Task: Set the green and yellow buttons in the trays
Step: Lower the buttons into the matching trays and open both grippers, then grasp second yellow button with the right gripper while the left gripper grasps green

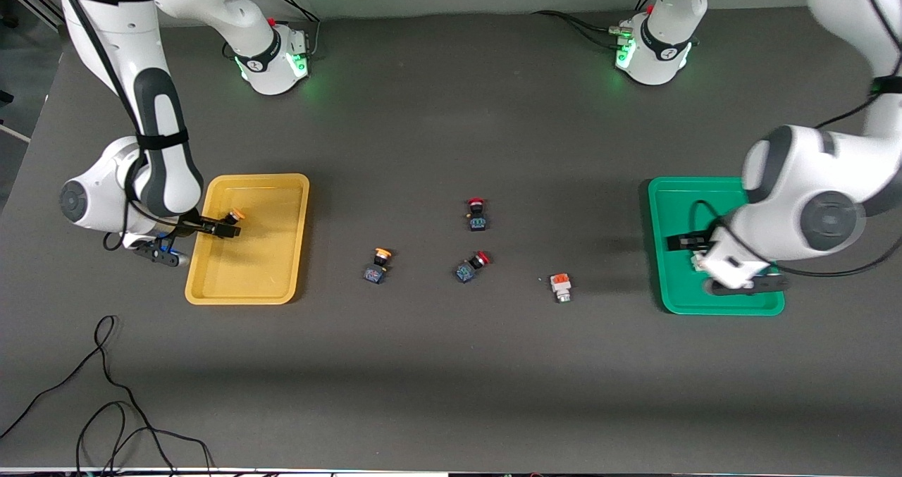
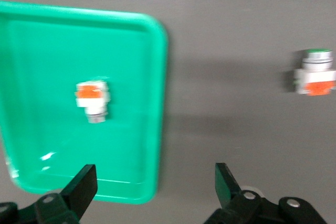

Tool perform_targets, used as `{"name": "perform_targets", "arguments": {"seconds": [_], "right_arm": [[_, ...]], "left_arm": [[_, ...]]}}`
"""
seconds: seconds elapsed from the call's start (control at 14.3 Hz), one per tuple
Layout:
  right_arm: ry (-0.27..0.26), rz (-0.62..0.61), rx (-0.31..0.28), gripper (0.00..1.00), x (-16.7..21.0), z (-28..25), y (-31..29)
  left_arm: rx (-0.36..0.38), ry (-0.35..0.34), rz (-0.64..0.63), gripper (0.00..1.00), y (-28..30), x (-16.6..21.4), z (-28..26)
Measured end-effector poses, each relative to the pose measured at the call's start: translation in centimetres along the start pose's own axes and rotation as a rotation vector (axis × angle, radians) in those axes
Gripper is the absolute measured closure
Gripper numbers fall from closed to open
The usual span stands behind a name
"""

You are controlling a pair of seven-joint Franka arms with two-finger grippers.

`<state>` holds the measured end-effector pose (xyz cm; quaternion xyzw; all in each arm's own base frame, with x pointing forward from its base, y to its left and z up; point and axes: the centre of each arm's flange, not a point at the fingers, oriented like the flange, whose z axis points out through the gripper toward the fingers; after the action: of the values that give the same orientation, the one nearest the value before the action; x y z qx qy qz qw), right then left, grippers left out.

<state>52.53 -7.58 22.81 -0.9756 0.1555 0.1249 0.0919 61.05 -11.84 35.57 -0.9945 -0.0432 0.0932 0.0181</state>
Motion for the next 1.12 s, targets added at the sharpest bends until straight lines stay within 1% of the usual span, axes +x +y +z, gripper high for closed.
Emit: {"name": "perform_targets", "arguments": {"seconds": [0.07,0.14,0.21,0.35,0.42,0.56,0.63,0.77,0.91,0.98,1.05,1.12], "right_arm": [[-0.018,-0.023,0.019,0.00,0.6,-2.5,-1.0],[-0.025,-0.049,0.027,0.00,1.3,-5.7,-2.1],[-0.021,-0.070,0.032,0.00,1.9,-9.3,-3.6],[0.009,-0.092,0.048,0.00,2.1,-16.4,-7.3],[0.028,-0.099,0.049,0.00,1.9,-19.6,-9.4],[0.078,-0.108,0.038,0.00,0.5,-24.7,-14.9],[0.106,-0.103,0.029,0.00,-0.6,-26.3,-18.3],[0.147,-0.097,0.016,0.00,-3.6,-27.5,-25.6],[0.149,-0.084,-0.008,0.00,-6.6,-25.9,-32.2],[0.142,-0.083,-0.028,0.00,-7.3,-24.2,-34.4],[0.137,-0.086,-0.049,0.00,-7.2,-21.9,-36.0],[0.143,-0.088,-0.067,0.00,-6.4,-19.3,-37.2]], "left_arm": [[-0.012,0.031,-0.009,0.00,3.1,-0.3,-0.1],[-0.031,0.061,-0.017,0.00,5.9,-0.5,-0.1],[-0.054,0.088,-0.026,0.00,8.4,-0.5,-0.1],[-0.097,0.106,-0.028,0.00,12.2,0.1,0.6],[-0.112,0.100,-0.026,0.00,13.6,0.7,1.3],[-0.127,0.088,-0.057,0.00,15.6,2.4,4.0],[-0.129,0.094,-0.086,0.00,16.6,3.1,6.0],[-0.126,0.108,-0.131,0.00,18.1,4.1,10.7],[-0.118,0.087,-0.144,0.00,18.3,4.7,14.5],[-0.112,0.074,-0.147,0.00,18.1,4.8,15.8],[-0.106,0.065,-0.149,0.01,18.0,5.0,16.7],[-0.105,0.064,-0.151,0.03,17.9,5.1,17.0]]}}
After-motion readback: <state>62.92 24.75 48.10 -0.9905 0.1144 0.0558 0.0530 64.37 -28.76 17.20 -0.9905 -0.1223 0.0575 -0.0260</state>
